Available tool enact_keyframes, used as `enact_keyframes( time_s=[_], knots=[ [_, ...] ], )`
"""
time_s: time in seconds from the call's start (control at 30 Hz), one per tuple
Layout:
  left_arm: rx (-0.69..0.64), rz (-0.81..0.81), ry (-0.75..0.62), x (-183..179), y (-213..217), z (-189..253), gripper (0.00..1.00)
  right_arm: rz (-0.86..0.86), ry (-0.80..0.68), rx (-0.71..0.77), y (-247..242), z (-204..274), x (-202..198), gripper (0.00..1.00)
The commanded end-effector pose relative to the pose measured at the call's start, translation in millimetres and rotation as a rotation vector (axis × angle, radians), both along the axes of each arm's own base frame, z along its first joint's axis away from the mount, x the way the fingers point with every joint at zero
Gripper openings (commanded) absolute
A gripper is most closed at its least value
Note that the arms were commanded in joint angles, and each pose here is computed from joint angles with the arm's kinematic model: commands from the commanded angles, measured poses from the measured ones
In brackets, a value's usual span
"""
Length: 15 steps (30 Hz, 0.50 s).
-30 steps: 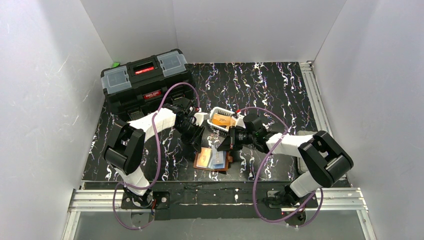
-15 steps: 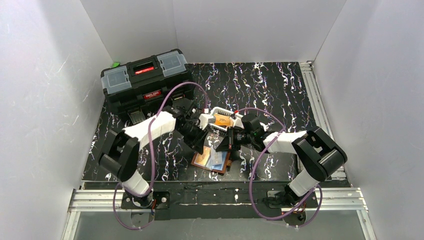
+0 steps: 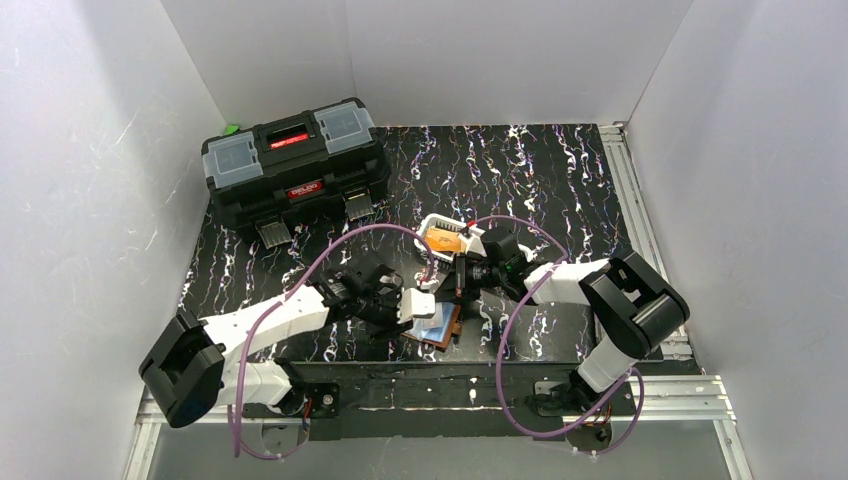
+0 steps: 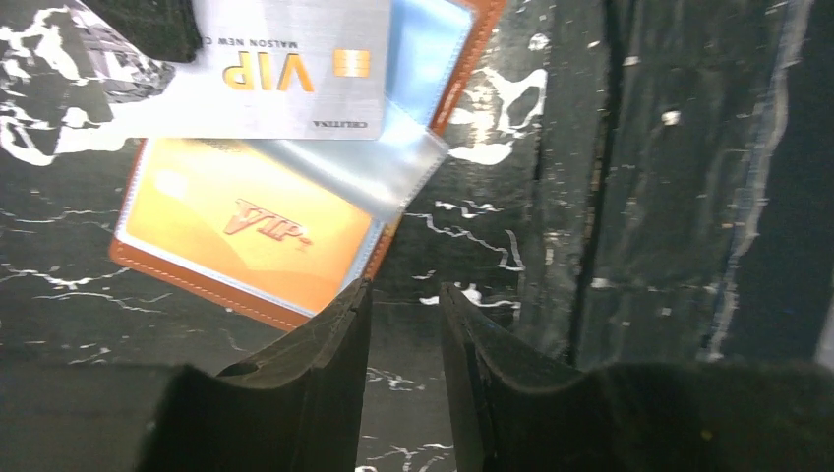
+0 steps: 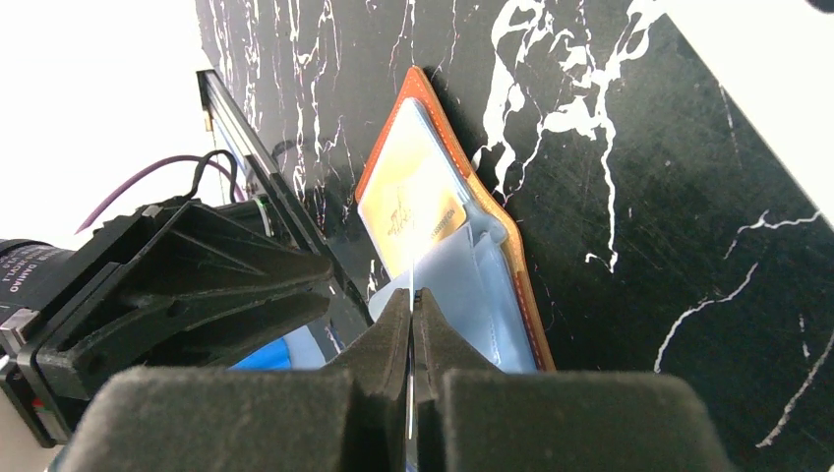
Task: Put the credit cards into the card holder
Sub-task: Insert the credit card into the card holder.
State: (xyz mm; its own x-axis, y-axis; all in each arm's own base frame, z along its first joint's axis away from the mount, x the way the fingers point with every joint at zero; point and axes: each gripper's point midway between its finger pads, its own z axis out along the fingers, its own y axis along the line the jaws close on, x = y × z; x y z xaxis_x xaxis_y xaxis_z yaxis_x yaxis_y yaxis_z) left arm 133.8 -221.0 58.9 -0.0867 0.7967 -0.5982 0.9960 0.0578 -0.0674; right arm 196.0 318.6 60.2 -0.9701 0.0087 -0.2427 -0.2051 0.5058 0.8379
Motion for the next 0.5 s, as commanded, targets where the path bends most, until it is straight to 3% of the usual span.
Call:
enact_keyframes(
  time_s=[0.0,0.47],
  knots=[
    [-0.021,-0.037,-0.206,27.4,-5.8,3.3,0.31,0.002,-0.047,0.038,11.4,14.2,10.8,0.01],
    [-0.051,-0.149,-0.208,9.0,-22.4,-16.4,0.35,0.003,-0.034,0.036,12.9,11.8,11.7,0.01]
  ],
)
